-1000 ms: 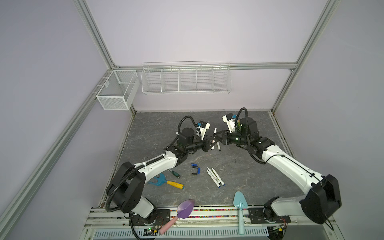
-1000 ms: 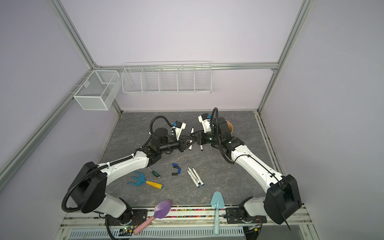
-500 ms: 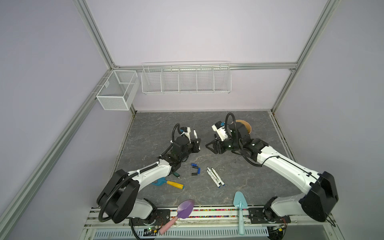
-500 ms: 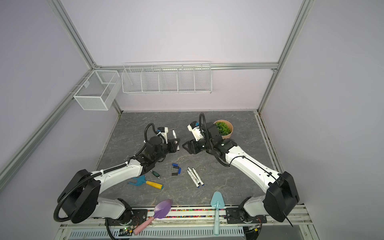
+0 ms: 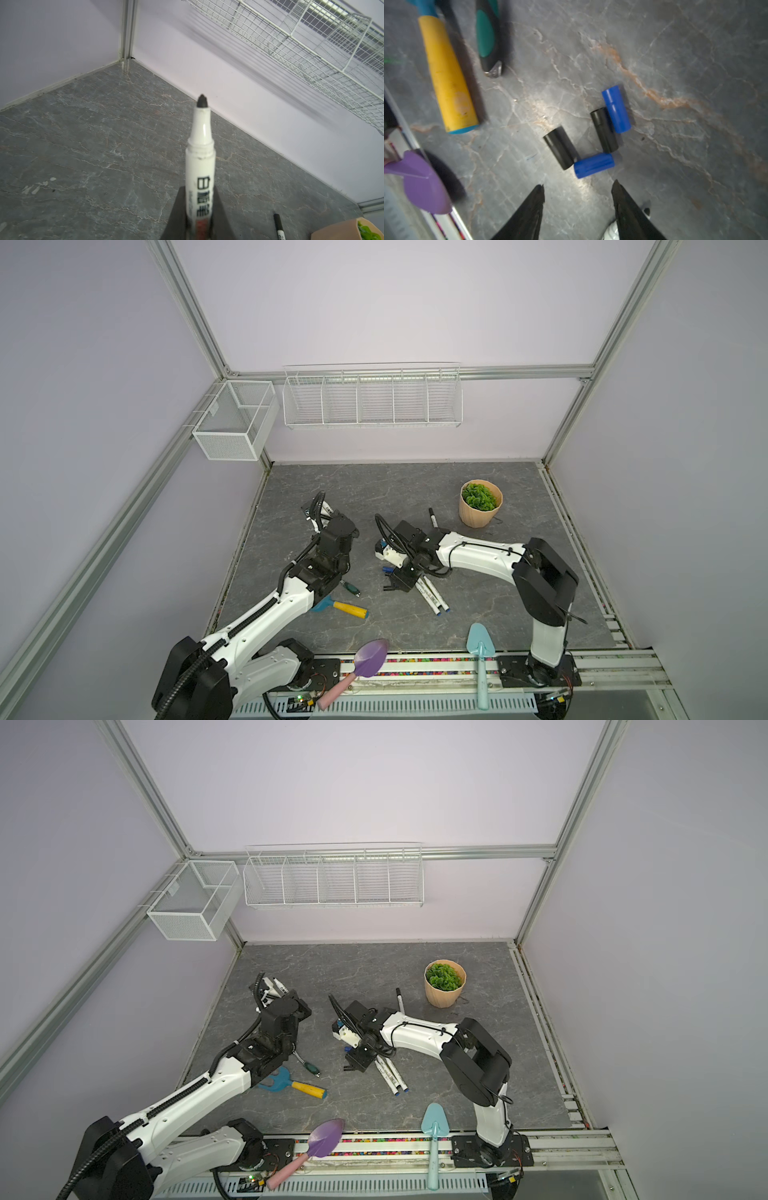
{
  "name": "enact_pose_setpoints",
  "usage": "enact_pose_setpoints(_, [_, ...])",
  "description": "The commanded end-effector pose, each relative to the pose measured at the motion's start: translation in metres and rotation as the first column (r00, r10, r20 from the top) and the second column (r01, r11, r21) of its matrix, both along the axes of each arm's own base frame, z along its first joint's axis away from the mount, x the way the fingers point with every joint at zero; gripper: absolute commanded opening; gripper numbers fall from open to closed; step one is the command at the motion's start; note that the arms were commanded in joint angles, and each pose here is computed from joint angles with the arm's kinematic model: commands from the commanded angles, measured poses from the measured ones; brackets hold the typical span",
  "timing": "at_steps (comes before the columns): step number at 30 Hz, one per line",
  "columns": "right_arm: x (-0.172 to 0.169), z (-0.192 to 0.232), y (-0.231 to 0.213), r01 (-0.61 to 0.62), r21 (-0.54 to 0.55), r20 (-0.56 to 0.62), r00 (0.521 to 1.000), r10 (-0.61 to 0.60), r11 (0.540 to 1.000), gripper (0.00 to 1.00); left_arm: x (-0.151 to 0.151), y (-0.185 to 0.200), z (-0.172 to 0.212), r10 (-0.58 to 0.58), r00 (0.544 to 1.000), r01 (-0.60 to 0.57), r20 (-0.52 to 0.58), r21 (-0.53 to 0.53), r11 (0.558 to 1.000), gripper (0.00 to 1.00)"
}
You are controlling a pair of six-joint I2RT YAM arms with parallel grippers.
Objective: Insert the pens into the pen caps
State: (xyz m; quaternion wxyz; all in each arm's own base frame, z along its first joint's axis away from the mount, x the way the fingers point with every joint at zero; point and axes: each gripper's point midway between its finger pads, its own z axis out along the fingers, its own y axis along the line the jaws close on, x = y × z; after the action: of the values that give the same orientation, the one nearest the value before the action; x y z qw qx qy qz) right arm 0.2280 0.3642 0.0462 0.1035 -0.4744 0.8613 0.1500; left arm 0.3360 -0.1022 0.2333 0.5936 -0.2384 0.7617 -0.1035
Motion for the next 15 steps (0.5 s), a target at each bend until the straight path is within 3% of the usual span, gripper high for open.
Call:
enact_pose_setpoints(1, [0.012,-0.004,-0.004,-0.008,-0.062,0.052,0.999,0.011,0.998,0.57,-0.007,0.013,-0.007,0.043,0.999,-0.042,-0.023,0.043,0.998,0.0])
enact_pose_setpoints(15, [0.024,-0.028,0.013,-0.022,-0.079,0.036,0.999,0.025,0.997,0.48,-0.008,0.005,-0.017,-0.006,0.998,0.008,-0.067,0.03,1.0,0.0])
